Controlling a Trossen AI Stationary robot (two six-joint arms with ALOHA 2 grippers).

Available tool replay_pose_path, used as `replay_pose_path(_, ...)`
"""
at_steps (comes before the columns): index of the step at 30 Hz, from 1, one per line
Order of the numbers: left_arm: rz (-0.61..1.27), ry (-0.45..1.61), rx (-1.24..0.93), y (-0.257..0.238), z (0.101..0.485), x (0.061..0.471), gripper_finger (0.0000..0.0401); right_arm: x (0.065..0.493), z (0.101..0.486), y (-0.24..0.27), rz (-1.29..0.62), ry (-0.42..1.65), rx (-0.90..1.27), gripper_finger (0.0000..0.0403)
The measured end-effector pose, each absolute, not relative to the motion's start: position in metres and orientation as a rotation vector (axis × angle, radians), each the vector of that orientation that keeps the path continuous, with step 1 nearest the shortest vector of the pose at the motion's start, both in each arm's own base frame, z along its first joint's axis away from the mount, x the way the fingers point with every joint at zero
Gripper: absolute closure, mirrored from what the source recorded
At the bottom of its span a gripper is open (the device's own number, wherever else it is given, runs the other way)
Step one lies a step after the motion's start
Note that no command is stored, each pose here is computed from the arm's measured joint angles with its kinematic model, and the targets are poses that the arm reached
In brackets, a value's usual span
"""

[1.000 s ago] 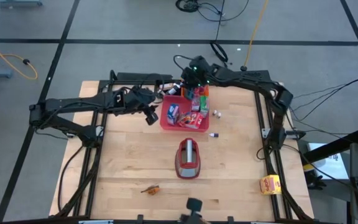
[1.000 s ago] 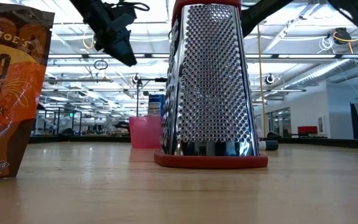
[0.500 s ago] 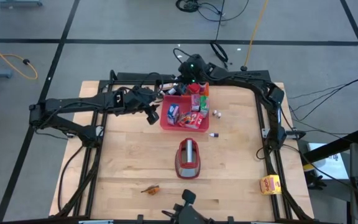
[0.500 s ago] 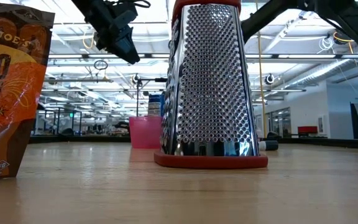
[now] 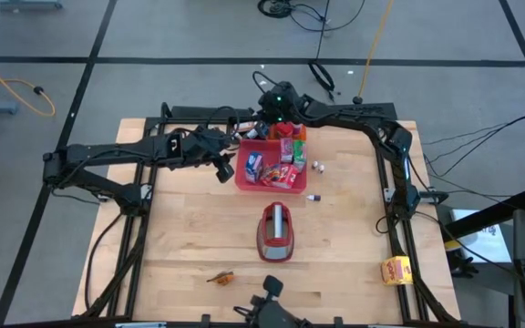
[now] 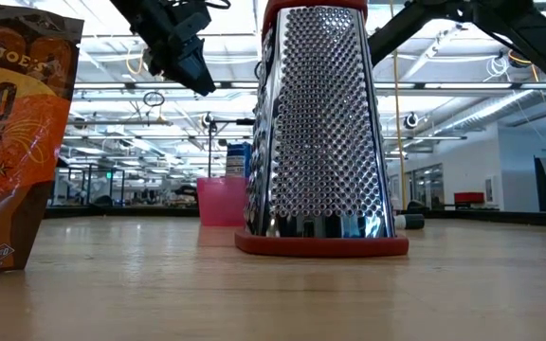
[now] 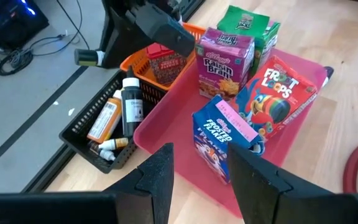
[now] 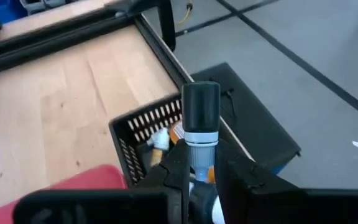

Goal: Pick & Place Kitchen Items
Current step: Put the small green food coloring bottle into black basket, then put the small orange food coloring bottle into black basket

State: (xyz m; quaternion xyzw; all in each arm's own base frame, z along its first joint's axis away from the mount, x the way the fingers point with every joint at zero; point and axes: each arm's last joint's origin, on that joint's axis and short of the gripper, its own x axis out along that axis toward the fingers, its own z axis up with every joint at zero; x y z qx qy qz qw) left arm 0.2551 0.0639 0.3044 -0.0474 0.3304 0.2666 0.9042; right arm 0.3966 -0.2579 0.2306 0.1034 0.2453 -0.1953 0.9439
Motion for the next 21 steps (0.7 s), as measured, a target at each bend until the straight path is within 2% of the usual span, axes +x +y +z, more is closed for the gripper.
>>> replay_pose_path(3, 0.551, 0.683, -0.097, 0.0639, 0.3044, 0.2551, 0.0251, 0.398, 0.2338, -0.2586, -0.399, 0.465, 0.208, 0.0353)
replay_pose_path(7, 0.549, 0.685, -0.092, 0.0639, 0.3044, 0.2551, 0.0251, 0.4004, 0.234, -0.2556, -0.419, 0.464, 0.194, 0.0298)
replay_pose_path(10, 0.548, 0.686, -0.09, 0.0639, 0.3043, 0.2551, 0.0251, 0.4019, 0.2341, -0.2535, -0.432, 0.467, 0.181, 0.0272)
replay_pose_path(15, 0.549, 0.686, -0.091, 0.0639, 0.3044, 0.2551, 0.0251, 0.4025, 0.2332, -0.2516, -0.425, 0.477, 0.184, 0.0261)
replay_pose_path(21, 0.549, 0.686, -0.092, 0.0639, 0.3043, 0.2551, 0.0251, 0.3978, 0.2294, -0.2488, -0.422, 0.554, 0.208, 0.0266)
